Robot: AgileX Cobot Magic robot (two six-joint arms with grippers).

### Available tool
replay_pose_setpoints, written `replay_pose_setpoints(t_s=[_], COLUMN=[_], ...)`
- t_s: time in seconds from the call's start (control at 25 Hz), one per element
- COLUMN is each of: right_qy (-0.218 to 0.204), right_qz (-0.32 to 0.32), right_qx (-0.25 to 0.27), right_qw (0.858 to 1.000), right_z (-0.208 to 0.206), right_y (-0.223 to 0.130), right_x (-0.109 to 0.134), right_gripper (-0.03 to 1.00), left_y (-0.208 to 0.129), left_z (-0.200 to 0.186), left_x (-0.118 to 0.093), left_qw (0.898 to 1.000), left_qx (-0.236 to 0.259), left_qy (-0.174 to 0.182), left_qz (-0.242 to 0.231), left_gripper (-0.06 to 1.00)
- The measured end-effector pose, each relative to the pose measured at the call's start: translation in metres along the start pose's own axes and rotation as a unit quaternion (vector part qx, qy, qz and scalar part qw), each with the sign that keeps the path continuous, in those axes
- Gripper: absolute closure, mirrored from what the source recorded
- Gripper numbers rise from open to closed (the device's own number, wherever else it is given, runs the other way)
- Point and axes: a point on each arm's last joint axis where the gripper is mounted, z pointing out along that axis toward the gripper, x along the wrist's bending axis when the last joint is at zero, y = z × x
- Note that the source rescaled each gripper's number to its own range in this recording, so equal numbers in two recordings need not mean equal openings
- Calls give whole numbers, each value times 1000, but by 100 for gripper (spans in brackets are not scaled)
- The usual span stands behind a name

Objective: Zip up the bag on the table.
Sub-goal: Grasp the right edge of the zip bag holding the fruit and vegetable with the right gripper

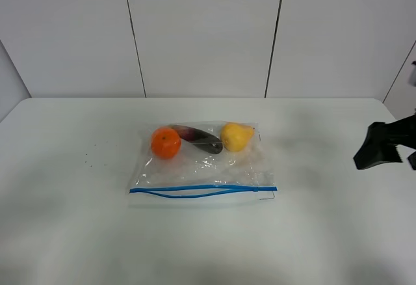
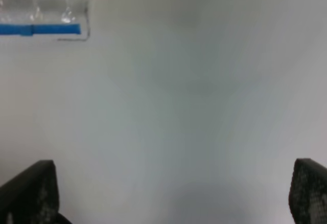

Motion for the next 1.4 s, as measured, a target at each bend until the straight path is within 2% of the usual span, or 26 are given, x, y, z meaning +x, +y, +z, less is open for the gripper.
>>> replay_pose_setpoints(t_s=[0.28, 0.48, 0.64, 0.84, 1.08, 1.28, 1.4], right_qy=[100, 183, 231, 283, 320, 361, 370], right_qz=[-14, -29, -34, -33, -24, -3, 0], right_qx=[42, 43, 38, 46, 65, 74, 70], right_qw=[994, 982, 972, 957, 945, 930, 926], right_z=[78, 117, 144, 174, 201, 222, 224], right_y=[26, 33, 36, 49, 57, 51, 51], right_x=[-2, 2, 3, 2, 0, 1, 2], right_gripper=[-1, -1, -1, -1, -1, 7, 11], left_y=[0, 0, 0, 0, 0, 0, 0], left_z=[0, 0, 0, 0, 0, 0, 0], left_x=[0, 0, 0, 0, 0, 0, 0], left_qw=[1000, 1000, 1000, 1000, 1000, 1000, 1000], left_qx=[0, 0, 0, 0, 0, 0, 0], left_qy=[0, 0, 0, 0, 0, 0, 0], left_qz=[0, 0, 0, 0, 0, 0, 0], left_gripper=[7, 7, 7, 7, 7, 7, 7])
